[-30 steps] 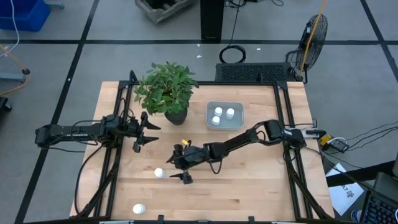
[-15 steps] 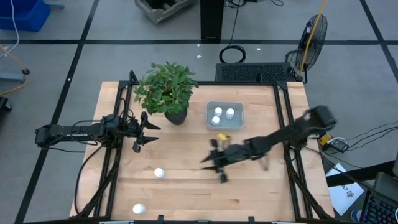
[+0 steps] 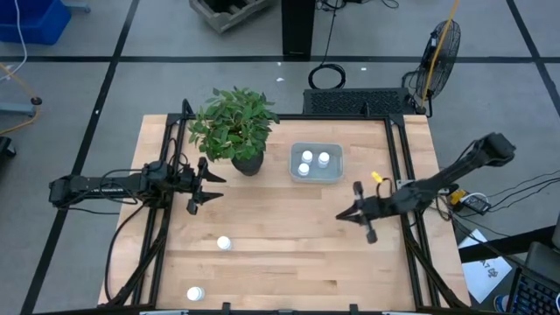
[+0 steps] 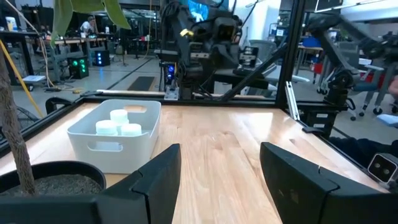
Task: Pick and place pill bottles into a basket
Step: Put the white pill bottle into the gray bin
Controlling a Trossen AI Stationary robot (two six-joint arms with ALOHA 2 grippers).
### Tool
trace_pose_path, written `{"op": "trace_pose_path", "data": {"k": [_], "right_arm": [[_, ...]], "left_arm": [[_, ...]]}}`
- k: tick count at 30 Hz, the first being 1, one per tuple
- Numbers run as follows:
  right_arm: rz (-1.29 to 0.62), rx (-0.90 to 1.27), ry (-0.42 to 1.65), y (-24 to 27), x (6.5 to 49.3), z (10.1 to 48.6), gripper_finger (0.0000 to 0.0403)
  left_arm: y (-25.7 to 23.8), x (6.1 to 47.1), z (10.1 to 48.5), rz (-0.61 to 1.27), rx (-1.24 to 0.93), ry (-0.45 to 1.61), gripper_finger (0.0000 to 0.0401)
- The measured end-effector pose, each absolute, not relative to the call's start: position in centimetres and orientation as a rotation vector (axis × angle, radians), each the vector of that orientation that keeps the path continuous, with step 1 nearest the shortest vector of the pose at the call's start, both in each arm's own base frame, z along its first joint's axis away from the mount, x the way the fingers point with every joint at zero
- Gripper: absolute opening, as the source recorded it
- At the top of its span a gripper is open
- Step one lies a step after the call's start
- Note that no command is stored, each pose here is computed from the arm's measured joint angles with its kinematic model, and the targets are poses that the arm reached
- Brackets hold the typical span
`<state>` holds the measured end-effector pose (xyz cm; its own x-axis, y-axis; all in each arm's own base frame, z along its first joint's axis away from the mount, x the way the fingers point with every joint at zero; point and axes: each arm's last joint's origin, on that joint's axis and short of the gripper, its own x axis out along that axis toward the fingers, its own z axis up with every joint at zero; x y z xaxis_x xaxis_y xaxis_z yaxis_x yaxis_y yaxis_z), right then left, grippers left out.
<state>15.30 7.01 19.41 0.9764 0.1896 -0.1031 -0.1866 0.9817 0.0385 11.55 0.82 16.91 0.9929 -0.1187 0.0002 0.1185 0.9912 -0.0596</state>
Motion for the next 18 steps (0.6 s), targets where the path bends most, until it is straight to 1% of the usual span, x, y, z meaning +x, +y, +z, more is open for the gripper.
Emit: {"op": "trace_pose_path", "data": {"k": [4,7,10,15,18], "right_arm": [[0.245,0.054,0.058,6.1,13.2,19.0,0.0001],[0.239,0.076,0.080,5.5,12.0,18.4,0.0001],[0.241,0.079,0.055,5.0,11.2,18.1,0.0001],[0.244,0.072,-0.010,4.6,10.4,18.0,0.0001],[0.244,0.073,-0.015,4.5,10.1,17.7,0.0001]], "left_arm": [[0.8,11.5,16.9,-0.119,-0.060,0.004,0.0223],[0.8,11.5,16.9,-0.119,-0.060,0.005,0.0223],[0.9,11.6,17.0,-0.102,-0.021,-0.010,0.0223],[1.4,11.5,17.5,0.059,-0.031,-0.064,0.0223],[1.5,11.5,17.5,0.104,-0.022,-0.059,0.0223]]}}
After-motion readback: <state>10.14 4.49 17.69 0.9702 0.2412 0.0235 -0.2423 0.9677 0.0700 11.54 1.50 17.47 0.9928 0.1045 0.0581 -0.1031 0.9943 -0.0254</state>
